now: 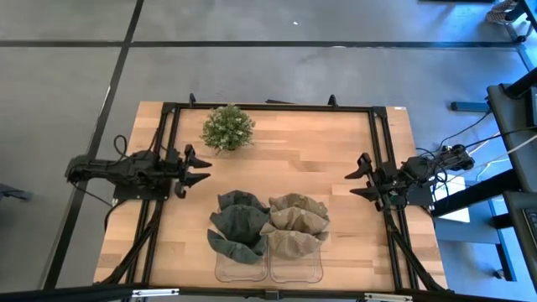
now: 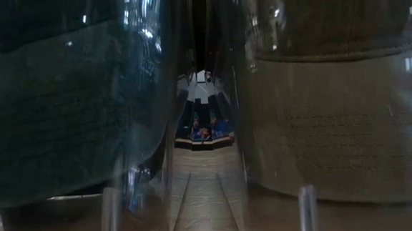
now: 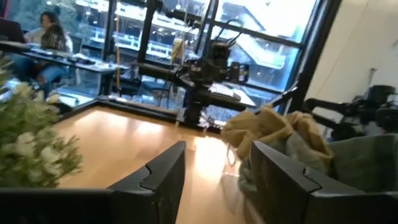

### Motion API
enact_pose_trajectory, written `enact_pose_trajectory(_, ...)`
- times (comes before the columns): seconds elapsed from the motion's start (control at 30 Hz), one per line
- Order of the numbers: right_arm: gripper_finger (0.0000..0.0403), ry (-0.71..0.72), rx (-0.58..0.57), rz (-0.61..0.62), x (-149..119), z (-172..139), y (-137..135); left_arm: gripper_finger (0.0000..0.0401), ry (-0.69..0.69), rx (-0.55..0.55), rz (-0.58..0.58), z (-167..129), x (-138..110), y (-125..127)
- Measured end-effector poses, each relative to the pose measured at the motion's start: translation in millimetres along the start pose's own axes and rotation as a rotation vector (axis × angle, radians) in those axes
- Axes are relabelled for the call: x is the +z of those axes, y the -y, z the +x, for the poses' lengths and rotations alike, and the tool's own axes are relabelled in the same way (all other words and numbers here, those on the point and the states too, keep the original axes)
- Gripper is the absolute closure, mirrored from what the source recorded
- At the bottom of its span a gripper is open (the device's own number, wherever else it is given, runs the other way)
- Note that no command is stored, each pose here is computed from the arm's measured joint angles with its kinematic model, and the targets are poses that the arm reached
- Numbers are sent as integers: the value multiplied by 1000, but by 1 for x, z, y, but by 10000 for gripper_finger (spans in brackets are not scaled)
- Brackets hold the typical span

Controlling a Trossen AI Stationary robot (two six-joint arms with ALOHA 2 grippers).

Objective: Pick & Place hat
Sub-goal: Return to Home Position

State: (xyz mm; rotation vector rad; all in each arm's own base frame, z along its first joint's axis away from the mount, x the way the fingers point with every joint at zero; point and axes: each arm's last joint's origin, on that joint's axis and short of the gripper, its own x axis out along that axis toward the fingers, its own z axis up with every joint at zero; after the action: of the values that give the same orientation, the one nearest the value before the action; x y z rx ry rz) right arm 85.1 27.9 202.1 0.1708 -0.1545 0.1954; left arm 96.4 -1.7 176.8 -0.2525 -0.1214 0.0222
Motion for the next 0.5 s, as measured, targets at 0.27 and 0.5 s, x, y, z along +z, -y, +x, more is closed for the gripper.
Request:
enact_pose_trajectory(0.27, 184, -13, -27, -15, -1, 0, 1, 224, -23, 52, 30, 0, -2, -6)
enact_pose_trajectory(0.5, 184, -27, -71, -65, -3, 0, 2, 227, -24, 62, 34, 0, -2, -7)
